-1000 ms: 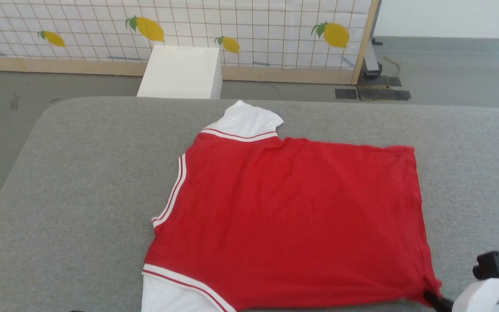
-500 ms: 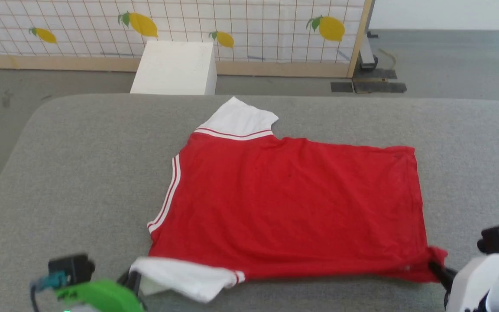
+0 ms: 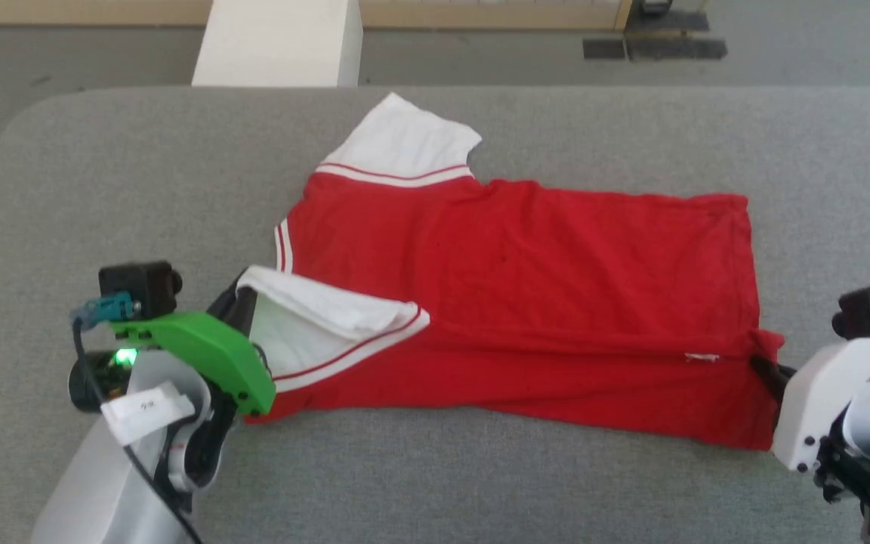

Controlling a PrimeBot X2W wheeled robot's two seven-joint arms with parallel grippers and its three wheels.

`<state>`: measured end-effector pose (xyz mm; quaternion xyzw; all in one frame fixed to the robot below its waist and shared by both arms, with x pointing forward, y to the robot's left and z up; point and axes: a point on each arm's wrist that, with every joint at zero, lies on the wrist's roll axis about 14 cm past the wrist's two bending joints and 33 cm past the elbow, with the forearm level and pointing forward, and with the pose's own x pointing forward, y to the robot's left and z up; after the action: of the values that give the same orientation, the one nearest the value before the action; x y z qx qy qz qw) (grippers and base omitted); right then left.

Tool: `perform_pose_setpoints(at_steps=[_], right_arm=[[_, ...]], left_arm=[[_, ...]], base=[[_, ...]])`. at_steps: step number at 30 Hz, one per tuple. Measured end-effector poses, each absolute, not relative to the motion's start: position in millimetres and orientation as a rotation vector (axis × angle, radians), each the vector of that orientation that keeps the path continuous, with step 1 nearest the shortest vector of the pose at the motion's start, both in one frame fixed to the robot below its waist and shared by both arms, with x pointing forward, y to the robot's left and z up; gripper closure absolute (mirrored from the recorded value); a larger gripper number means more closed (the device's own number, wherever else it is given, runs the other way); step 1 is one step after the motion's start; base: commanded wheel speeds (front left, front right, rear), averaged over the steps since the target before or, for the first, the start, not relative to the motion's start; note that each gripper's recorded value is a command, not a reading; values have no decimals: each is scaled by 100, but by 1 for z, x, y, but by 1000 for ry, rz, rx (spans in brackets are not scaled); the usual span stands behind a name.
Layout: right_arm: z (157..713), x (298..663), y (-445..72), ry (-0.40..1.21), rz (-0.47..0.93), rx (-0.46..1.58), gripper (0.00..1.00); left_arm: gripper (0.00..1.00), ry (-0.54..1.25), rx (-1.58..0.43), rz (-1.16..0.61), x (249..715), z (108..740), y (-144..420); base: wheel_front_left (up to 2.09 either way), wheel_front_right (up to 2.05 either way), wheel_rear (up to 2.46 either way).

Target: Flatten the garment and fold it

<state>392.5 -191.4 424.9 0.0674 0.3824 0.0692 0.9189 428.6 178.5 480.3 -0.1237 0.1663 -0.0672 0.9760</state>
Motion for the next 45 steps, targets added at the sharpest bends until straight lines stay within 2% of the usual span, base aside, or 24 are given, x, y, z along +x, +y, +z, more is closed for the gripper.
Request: perform_pose_setpoints(at_steps=[12, 13, 14, 15, 25, 30, 36, 45], right_arm=[[372, 400, -185, 1022, 151, 78, 100], [369, 401, -184, 1029, 154, 77, 90], [369, 402, -183, 1030, 155, 78, 56], [369, 403, -183, 1024, 153, 82, 0], [402, 409, -183, 887, 141, 144, 0], [426, 401, -186, 819, 138, 156, 0], [445, 395, -188, 768, 130, 167, 0], [441, 394, -191, 773, 113, 185, 0]], left_arm=[[100, 486, -237, -166, 468, 408, 167], [100, 497, -240, -166, 469, 402, 166], [61, 495, -246, -162, 471, 399, 166], [0, 497, -247, -160, 472, 397, 166], [0, 411, -198, -70, 477, 431, 197], [0, 585, -207, -12, 435, 419, 207], [0, 793, -244, -20, 380, 413, 197], [0, 930, -215, -42, 364, 384, 189]], base=[[0, 0, 0], [0, 0, 0], [0, 0, 0], [0, 0, 0], [0, 0, 0], [0, 0, 0], [0, 0, 0], [0, 0, 0]])
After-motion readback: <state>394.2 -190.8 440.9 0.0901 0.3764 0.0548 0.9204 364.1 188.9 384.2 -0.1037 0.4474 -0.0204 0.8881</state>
